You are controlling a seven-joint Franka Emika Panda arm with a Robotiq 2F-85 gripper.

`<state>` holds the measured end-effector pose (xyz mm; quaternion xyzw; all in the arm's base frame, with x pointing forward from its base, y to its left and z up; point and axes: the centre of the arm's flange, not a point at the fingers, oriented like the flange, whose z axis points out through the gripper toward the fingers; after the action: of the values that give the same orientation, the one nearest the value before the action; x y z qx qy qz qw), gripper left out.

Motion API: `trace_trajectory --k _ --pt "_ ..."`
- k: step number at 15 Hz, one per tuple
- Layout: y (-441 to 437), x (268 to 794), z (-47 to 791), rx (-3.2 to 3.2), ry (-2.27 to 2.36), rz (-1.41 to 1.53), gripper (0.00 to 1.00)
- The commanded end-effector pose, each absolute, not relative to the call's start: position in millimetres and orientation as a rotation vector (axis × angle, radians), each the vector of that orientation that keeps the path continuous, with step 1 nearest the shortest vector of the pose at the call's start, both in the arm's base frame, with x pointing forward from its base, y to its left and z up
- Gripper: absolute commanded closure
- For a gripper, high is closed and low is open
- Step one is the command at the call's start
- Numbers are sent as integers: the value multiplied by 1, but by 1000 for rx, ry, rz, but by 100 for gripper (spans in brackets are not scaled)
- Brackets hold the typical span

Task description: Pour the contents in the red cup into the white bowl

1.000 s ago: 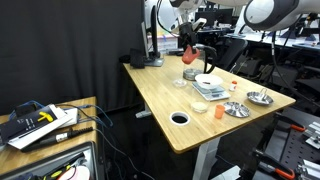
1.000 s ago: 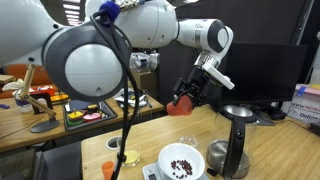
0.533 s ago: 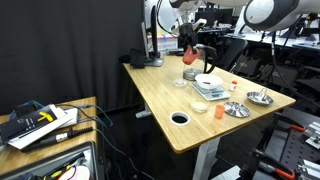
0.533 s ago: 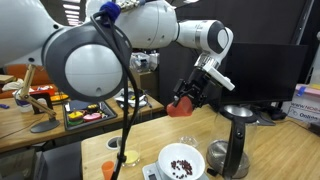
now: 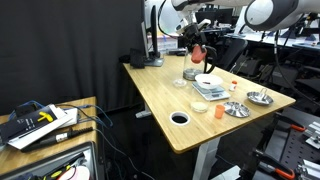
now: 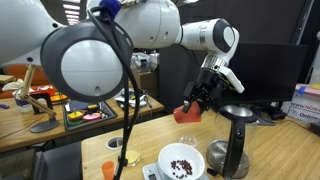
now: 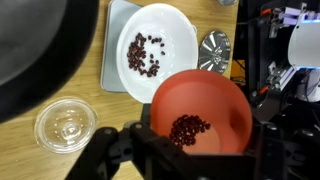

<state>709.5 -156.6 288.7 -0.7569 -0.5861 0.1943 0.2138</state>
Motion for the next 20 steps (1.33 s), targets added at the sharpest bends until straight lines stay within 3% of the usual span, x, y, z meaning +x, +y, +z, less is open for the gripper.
trace_trajectory --k 1,11,20 --pt "-147 648 298 -1967 -1705 501 45" --pt "-117 621 309 -1831 -1549 338 45" --pt "-161 608 260 -1885 -1224 185 45"
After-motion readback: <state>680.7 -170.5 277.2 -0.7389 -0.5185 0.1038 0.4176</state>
